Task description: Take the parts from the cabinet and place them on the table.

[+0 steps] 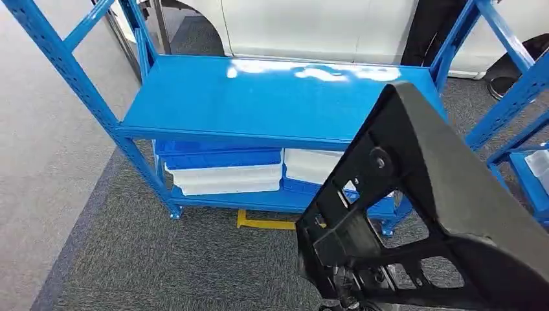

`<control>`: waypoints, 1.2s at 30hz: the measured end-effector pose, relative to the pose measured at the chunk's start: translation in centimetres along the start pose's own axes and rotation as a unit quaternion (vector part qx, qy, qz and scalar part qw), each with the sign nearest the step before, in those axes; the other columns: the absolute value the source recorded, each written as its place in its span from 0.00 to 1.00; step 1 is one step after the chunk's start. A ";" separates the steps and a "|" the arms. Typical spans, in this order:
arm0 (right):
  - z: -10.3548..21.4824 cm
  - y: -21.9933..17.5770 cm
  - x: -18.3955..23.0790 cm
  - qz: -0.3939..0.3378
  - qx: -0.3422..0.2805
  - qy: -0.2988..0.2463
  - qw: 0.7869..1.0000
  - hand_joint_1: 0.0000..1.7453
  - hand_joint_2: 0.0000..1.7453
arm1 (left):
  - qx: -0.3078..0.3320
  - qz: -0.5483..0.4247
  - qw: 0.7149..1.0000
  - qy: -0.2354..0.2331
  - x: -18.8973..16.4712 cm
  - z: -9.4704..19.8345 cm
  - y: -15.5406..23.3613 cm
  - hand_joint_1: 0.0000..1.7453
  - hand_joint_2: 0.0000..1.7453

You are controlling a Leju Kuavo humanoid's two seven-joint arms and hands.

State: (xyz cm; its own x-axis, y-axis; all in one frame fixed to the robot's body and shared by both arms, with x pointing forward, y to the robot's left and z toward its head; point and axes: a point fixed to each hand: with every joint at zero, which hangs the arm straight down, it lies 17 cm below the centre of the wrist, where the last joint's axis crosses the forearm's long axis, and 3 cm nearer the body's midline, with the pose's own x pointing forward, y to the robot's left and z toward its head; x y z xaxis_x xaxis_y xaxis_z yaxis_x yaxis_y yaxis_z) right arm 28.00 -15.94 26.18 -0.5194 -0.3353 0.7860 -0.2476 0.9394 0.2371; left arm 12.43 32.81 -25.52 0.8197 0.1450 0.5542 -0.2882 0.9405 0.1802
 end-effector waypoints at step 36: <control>3.0 -5.5 1.4 -0.003 -0.102 0.008 0.995 1.00 1.00 | -0.031 -0.035 0.999 0.011 -1.6 1.5 -3.3 0.00 0.00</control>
State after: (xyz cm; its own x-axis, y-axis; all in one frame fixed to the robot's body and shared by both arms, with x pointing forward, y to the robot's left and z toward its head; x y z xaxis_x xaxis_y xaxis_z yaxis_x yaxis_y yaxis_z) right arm 26.18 -21.83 24.22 -0.5054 -0.3412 0.7925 -0.0788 0.9329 0.3514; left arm 11.33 29.01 -25.73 0.8479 0.0850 0.5233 -0.1999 0.9655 0.1669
